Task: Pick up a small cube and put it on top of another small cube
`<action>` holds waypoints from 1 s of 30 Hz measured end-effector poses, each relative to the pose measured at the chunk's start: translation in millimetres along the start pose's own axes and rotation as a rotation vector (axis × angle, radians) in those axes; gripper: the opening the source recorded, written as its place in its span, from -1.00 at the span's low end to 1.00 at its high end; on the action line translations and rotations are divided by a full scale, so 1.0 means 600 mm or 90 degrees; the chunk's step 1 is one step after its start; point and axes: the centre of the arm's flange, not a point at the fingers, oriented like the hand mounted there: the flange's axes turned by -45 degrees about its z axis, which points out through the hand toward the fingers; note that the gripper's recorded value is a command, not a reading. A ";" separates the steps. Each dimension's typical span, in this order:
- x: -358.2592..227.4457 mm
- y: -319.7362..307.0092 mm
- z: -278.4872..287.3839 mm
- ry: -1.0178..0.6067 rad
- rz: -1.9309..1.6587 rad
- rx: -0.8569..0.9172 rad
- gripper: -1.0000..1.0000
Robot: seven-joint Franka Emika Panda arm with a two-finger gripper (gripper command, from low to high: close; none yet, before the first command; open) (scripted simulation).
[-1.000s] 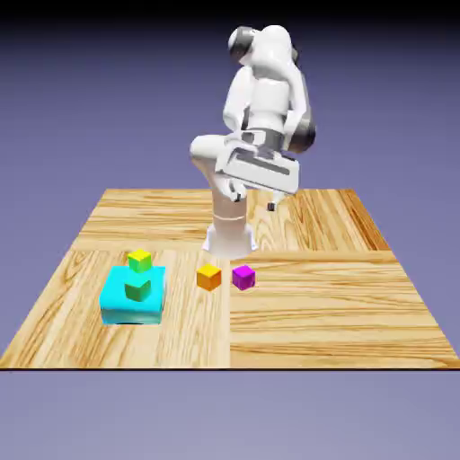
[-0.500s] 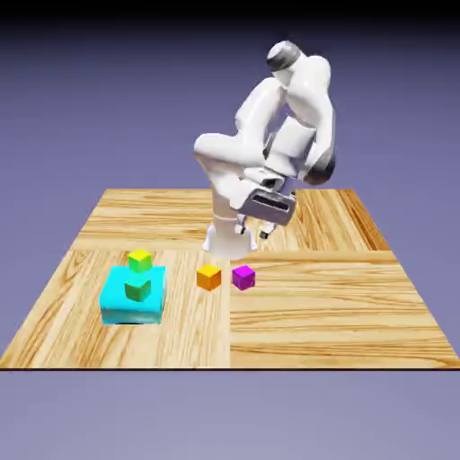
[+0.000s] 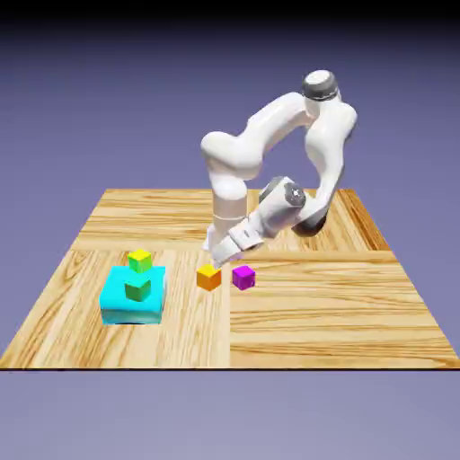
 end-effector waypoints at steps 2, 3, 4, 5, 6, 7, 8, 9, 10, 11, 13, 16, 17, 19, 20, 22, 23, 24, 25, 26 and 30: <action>-0.001 -0.008 0.042 -0.035 -0.020 0.040 0.00; -0.002 -0.011 0.056 -0.046 -0.027 0.054 0.00; -0.002 -0.011 0.056 -0.046 -0.027 0.054 0.00; 0.002 -0.011 0.072 -0.046 -0.027 0.054 0.00; 0.006 -0.012 0.087 -0.045 -0.027 0.054 0.00; 0.008 -0.013 0.103 -0.045 -0.028 0.054 0.00; 0.011 -0.014 0.119 -0.045 -0.028 0.054 0.00; 0.012 -0.016 0.135 -0.045 -0.028 0.054 0.00; 0.014 -0.019 0.151 -0.045 -0.027 0.054 0.00; 0.014 -0.021 0.164 -0.046 -0.027 0.054 -1.00; 0.014 -0.021 0.164 -0.045 -0.027 0.055 -1.00; 0.010 -0.014 0.116 -0.045 -0.028 0.054 -1.00; 0.008 -0.013 0.100 -0.045 -0.028 0.054 -1.00; 0.002 -0.011 0.069 -0.045 -0.027 0.055 -1.00; 0.000 -0.013 0.053 -0.045 -0.028 0.054 -1.00; 0.009 -0.033 0.023 -0.043 -0.041 0.042 -1.00; 0.013 -0.043 0.009 -0.042 -0.048 0.037 -1.00; 0.017 -0.052 -0.005 -0.042 -0.054 0.031 -1.00; 0.020 -0.062 -0.018 -0.041 -0.061 0.025 -1.00; 0.022 -0.072 -0.030 -0.041 -0.067 0.019 -1.00; 0.029 -0.108 -0.071 -0.039 -0.094 -0.006 -1.00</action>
